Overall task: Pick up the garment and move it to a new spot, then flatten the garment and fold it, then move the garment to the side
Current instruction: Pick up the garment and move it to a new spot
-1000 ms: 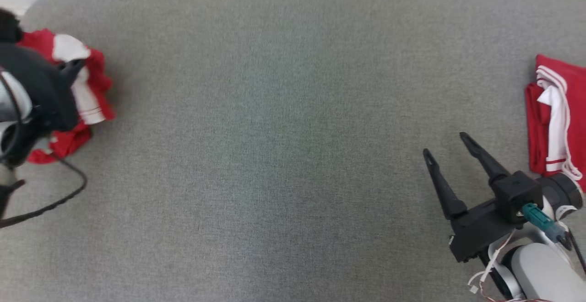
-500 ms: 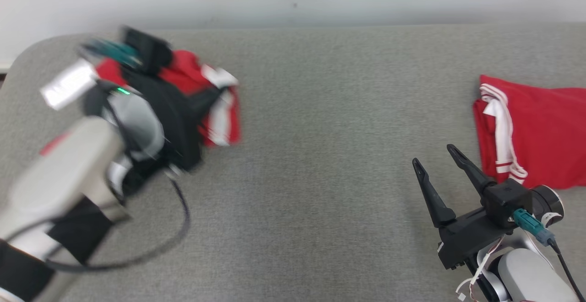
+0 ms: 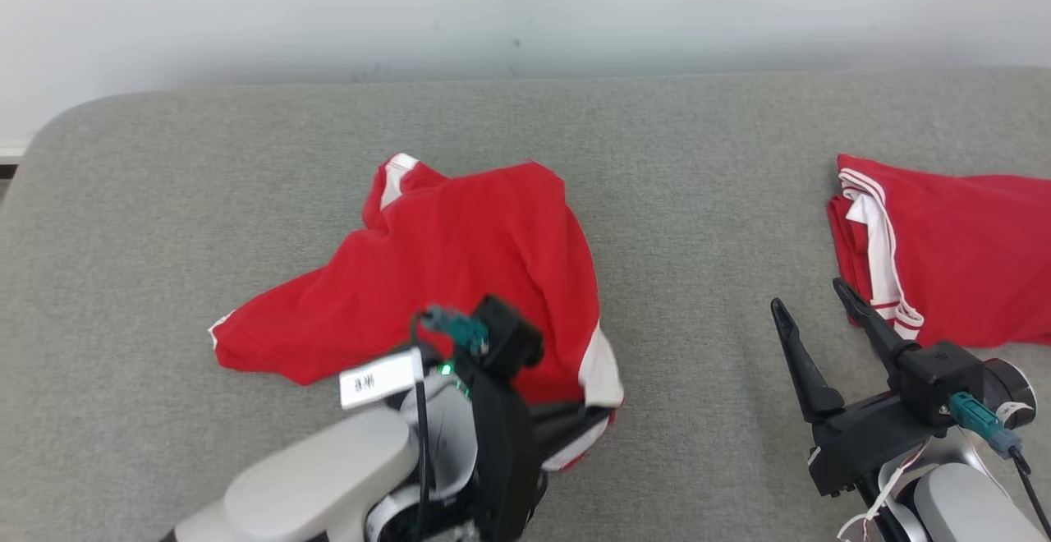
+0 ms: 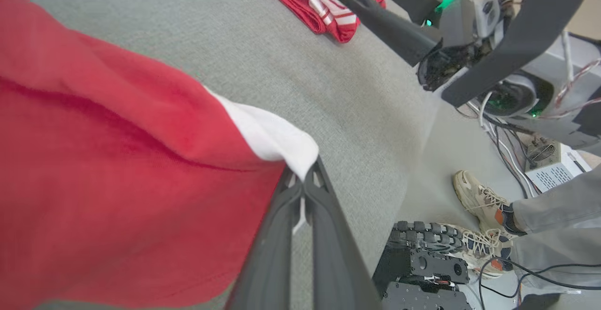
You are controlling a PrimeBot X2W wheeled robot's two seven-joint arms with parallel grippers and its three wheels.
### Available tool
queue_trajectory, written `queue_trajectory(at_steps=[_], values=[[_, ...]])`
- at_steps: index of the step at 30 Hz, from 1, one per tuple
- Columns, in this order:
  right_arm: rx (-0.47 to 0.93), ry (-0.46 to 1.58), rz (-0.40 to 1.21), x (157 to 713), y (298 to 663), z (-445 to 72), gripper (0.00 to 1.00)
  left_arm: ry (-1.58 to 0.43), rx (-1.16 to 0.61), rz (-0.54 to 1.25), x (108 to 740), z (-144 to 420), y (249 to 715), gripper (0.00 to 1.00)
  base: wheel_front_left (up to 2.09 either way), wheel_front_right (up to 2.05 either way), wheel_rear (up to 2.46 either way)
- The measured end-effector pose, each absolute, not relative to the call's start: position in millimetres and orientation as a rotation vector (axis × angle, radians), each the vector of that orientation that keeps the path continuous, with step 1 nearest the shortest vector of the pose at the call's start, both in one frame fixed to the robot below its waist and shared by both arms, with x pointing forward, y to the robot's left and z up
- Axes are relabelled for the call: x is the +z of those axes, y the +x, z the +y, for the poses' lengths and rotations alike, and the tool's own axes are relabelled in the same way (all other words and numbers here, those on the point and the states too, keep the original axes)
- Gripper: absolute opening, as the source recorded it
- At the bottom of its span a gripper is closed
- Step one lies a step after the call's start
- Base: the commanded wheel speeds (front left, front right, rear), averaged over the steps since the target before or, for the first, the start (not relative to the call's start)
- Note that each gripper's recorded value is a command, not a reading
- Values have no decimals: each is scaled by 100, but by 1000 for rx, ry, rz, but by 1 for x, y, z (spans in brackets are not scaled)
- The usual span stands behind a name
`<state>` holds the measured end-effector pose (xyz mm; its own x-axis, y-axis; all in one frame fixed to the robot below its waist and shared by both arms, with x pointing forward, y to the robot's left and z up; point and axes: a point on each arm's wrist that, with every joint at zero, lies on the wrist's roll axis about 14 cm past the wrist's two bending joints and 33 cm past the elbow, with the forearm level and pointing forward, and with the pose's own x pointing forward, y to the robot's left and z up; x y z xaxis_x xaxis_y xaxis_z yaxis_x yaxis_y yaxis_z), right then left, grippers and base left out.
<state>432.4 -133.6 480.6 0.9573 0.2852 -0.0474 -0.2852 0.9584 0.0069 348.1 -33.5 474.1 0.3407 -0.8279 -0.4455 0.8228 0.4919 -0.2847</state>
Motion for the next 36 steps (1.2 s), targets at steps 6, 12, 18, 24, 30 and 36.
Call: queue_trajectory(at_steps=[6, 12, 18, 24, 30, 36], values=[[304, 8, 48, 480, 432, -127, 100, 57, -971, 674, 442, 9, 341, 0, 0, 0, 0], [321, 24, 43, 481, 429, -119, 100, 161, -837, 733, 420, 65, 344, 0, 0, 0, 0], [337, 31, 55, 478, 426, -113, 100, 211, -767, 754, 412, 91, 340, 0, 0, 0, 0], [369, 35, 41, 483, 426, -100, 100, 300, -644, 778, 408, 139, 341, 0, 0, 0, 0], [414, 48, 40, 484, 420, -83, 100, 318, -574, 760, 413, 161, 339, 0, 0, 0, 0], [441, 48, 61, 478, 414, -76, 100, 251, -609, 756, 403, 135, 325, 0, 0, 0, 0]])
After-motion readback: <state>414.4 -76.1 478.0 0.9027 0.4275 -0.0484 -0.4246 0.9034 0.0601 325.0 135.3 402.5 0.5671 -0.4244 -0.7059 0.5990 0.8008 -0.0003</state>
